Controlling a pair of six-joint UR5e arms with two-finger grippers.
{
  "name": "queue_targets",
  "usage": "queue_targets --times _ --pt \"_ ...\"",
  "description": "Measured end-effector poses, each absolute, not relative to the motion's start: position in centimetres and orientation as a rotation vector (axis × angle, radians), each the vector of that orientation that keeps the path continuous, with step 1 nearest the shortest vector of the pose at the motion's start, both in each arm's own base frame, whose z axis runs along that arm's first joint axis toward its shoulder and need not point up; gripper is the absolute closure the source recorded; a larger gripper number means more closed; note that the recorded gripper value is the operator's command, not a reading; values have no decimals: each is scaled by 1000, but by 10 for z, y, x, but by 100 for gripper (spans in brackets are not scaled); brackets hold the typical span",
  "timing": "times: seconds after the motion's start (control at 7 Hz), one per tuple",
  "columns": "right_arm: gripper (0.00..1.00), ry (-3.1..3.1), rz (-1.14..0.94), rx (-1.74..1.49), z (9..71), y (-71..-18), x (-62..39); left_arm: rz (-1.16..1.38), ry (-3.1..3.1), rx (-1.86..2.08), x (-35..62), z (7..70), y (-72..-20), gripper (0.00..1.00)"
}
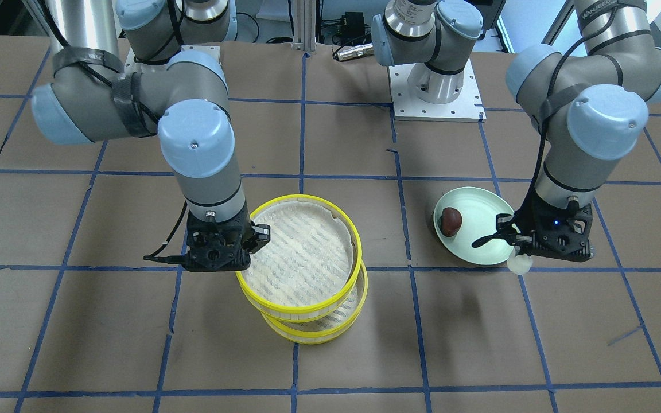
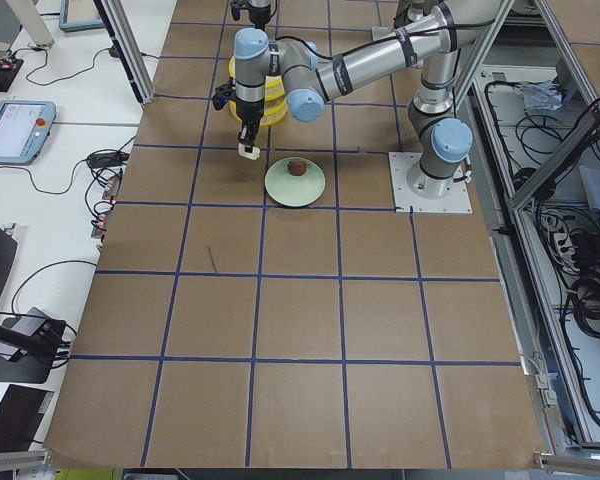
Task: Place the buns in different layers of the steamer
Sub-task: 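Set top tier aside with right gripper while left lowers bun into bottom tier, then restack top tier with right gripper while left returns to the plate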
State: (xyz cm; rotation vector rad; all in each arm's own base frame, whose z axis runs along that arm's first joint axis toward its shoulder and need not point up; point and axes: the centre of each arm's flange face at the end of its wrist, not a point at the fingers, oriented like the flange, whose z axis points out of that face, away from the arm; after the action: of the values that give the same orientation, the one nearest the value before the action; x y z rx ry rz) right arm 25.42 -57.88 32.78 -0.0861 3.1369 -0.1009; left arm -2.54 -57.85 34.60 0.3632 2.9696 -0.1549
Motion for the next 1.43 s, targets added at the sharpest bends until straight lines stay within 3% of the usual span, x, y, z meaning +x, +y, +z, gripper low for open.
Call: queue_targets --times 0.43,0.86,1.0,1.14,1.43 --pt "99 3171 -67 -169 361 -602 117 -267 3092 163 -131 337 -598 98" --pt "98 3195 4 -265 351 -606 20 -369 3172 -172 -249 306 -592 98" --pt "98 3196 25 -270 345 -604 15 -373 3202 -245 -280 300 -582 70" --pt "98 3196 30 -275 342 -602 13 -346 3228 -293 -298 291 -575 12" --pt "98 3197 33 -271 341 -602 12 -290 3245 -286 -312 273 -568 0"
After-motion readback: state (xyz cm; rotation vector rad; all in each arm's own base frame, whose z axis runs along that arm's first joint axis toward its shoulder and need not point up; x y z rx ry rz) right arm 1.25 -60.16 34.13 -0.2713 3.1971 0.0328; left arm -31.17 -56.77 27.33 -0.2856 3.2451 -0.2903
